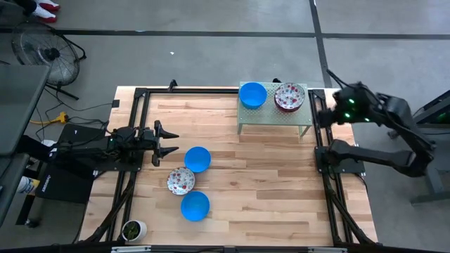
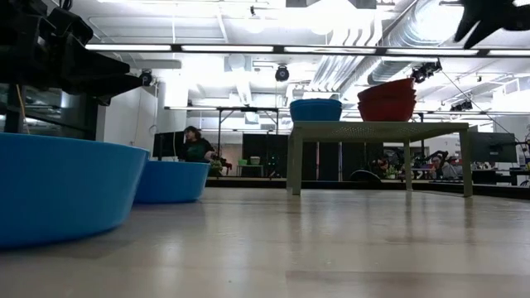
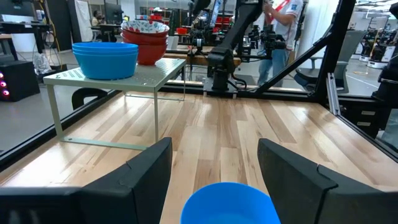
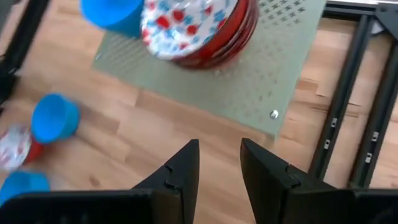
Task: Pick & Place Mini bowls
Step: Stack the blue bowl on the blue bowls on the shelf
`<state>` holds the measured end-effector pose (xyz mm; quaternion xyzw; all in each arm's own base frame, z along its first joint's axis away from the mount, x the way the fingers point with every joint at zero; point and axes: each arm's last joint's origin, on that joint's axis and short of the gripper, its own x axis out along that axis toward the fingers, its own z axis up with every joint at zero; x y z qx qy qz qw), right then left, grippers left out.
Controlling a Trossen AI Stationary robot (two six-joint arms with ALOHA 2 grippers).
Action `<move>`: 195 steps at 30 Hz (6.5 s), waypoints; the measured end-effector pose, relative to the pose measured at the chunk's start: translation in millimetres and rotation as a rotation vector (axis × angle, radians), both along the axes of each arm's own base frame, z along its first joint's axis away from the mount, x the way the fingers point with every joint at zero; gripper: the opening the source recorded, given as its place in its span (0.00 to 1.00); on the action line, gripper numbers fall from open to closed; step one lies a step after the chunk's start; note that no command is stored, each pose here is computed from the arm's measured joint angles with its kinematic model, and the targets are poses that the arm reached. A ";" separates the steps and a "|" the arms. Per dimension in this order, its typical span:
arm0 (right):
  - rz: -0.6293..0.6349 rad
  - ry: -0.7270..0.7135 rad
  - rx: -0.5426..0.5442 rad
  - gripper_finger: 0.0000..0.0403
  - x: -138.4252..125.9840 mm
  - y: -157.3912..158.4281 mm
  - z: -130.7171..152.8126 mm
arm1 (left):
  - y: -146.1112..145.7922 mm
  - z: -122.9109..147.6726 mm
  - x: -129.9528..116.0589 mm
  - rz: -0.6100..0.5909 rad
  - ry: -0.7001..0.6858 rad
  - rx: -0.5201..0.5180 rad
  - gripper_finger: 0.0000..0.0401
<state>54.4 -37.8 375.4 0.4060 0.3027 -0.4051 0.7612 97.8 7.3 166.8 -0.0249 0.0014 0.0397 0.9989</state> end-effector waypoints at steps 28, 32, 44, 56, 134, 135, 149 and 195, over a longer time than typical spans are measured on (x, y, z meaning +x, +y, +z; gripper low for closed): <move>0.466 -0.448 -0.209 0.26 -34.8 35.2 -124.0 | 0.0 0.1 0.0 0.000 0.000 0.000 0.58; 0.505 -0.452 -0.188 0.26 -28.9 34.4 -135.6 | 0.0 0.0 0.0 0.000 0.000 0.000 0.58; 0.639 -0.699 -0.318 0.26 7.4 31.1 -147.9 | 0.0 0.0 0.0 0.002 0.000 0.000 0.58; 0.674 -0.676 -0.284 0.26 16.8 33.7 -167.1 | 0.0 0.0 0.0 0.002 0.000 0.000 0.58; 0.528 -0.718 -0.048 0.26 16.1 33.8 -168.4 | 6.8 42.0 61.0 0.116 0.631 -0.128 0.58; 0.528 -0.718 -0.048 0.26 16.1 33.7 -168.4 | 7.1 42.1 67.6 0.116 0.676 -0.129 0.58; 0.528 -0.718 -0.047 0.26 16.1 33.8 -168.4 | 12.5 25.6 148.1 0.133 1.141 -0.170 0.58; 0.528 -0.718 -0.048 0.26 16.1 33.7 -168.4 | 28.7 8.1 162.4 0.242 1.243 -0.423 0.03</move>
